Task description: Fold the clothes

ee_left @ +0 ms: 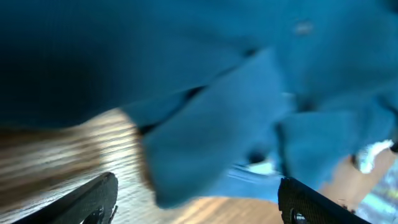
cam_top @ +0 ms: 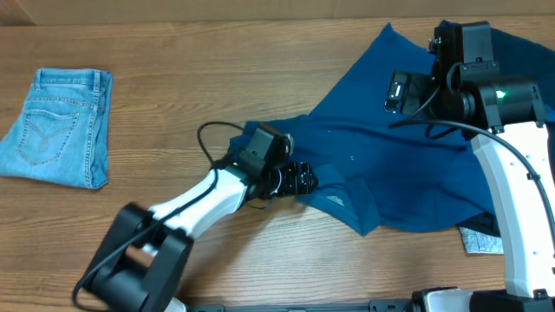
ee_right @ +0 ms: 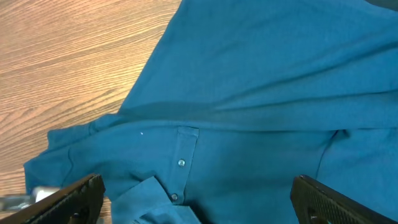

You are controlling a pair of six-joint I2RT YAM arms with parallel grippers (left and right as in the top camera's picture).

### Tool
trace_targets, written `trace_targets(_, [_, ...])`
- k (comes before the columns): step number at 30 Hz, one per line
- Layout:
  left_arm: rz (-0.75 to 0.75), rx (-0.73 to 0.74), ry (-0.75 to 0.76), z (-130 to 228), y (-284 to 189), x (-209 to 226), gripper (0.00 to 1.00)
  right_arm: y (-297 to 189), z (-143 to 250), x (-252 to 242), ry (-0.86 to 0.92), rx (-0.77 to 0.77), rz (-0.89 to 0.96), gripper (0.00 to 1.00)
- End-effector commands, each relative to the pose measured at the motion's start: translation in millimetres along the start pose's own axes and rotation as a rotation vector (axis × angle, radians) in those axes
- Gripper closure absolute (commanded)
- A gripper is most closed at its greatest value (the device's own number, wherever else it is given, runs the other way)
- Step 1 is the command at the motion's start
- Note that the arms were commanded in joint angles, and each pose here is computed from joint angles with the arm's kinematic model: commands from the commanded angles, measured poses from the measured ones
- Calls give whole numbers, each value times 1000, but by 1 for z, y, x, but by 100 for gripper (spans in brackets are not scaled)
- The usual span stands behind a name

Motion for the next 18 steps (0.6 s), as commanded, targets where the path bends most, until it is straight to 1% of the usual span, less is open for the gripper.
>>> trace_targets(1, [-3, 27, -96, -1, 16, 4, 14, -10, -5, 0, 3, -36, -6, 0])
trace_targets(2, [1, 19, -92, -3, 20, 5, 14, -10, -5, 0, 3, -37, -6, 0])
trace_targets(3, [6, 2, -85, -6, 22, 4, 18, -10, -5, 0, 3, -37, -6, 0])
trace_targets(6, [30, -45, -61, -14, 22, -1, 47, -10, -5, 0, 3, -36, -6, 0])
trace_targets(7, [40, -54, -55, -16, 22, -3, 53, -10, -5, 0, 3, -36, -6, 0])
trace_targets(9, [54, -68, -47, -18, 22, -5, 73, -10, -5, 0, 3, -35, -6, 0])
trace_targets(10, [54, -68, -47, -19, 22, -5, 87, -10, -5, 0, 3, -35, -6, 0])
trace_targets(11, [53, -67, -48, -18, 22, -5, 96, -10, -5, 0, 3, -35, -6, 0])
trace_targets(15, [44, -75, -33, -21, 19, -2, 96, -10, -4, 0, 3, -33, -5, 0])
trace_targets(17, [8, -117, -54, -31, 7, 9, 96, -10, -4, 0, 2, -29, 1, 0])
trace_targets(18, [-29, -159, -65, -41, -7, 20, 96, -10, -3, -1, 1, -28, 10, 0])
Point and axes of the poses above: each gripper's point midway between its finger pads, its own y axis out along the fingers, its own x axis along the line the jaws close on, z = x × y, the point moved 7 cm from there along -y, back along the fingers, and after that the axes turned 1 degree about -y, right-handed, at the moved point
